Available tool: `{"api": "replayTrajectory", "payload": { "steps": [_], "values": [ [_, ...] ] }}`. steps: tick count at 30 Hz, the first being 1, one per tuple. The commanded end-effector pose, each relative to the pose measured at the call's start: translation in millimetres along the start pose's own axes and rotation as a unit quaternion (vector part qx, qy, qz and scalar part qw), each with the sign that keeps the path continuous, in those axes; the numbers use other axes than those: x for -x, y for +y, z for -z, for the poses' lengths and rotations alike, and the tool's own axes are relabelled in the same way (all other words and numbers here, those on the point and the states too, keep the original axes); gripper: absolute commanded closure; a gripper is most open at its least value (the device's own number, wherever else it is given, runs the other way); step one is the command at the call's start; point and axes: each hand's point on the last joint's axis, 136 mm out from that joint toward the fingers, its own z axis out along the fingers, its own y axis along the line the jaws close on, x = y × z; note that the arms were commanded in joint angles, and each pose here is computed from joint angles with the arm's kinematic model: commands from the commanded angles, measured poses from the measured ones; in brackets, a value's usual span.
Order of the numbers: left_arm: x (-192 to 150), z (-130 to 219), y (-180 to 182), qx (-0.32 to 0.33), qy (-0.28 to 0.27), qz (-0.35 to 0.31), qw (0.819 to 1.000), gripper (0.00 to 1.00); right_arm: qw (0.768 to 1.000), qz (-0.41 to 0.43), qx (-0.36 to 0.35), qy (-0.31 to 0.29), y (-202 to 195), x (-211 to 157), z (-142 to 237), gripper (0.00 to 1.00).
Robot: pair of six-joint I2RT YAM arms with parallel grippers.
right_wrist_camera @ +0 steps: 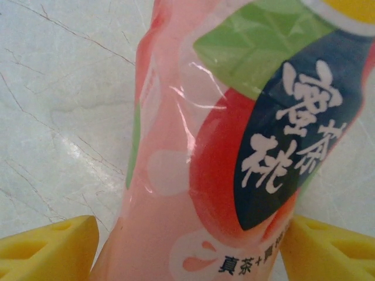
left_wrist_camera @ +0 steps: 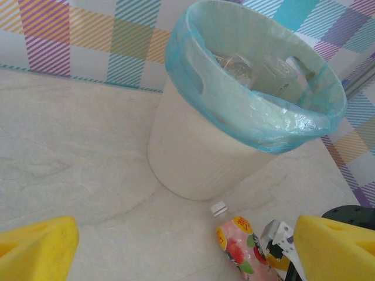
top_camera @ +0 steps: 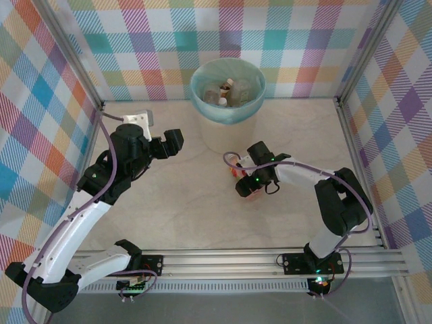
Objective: Put the plastic bottles in the bin
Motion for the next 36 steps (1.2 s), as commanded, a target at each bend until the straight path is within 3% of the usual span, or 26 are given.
{"api": "replayTrajectory", "payload": {
  "steps": [1,9,21,28,36],
  "values": [
    [3,9,8,0.014,-0.015,0.009,1.000,0.06,1.000,-0.014,-0.007,0.020,3,-2,-2,0.18],
    [3,13,14,0.026,-0.023,0.019,0.999,0.05,0.999,-0.031,-0.007,0.043,10,-2,-13,0.18],
    [1,32,36,0.058,-0.058,0.034,0.996,0.05,0.999,-0.012,0.020,0.022,34,5,1,0.46],
    [-21,28,27,0.021,-0.020,0.031,0.999,0.04,0.990,0.020,0.112,-0.084,80,32,44,0.49],
    [-53,3,-10,-0.081,0.049,0.073,0.993,0.08,0.941,0.087,0.222,-0.238,135,66,116,0.49]
  ]
}}
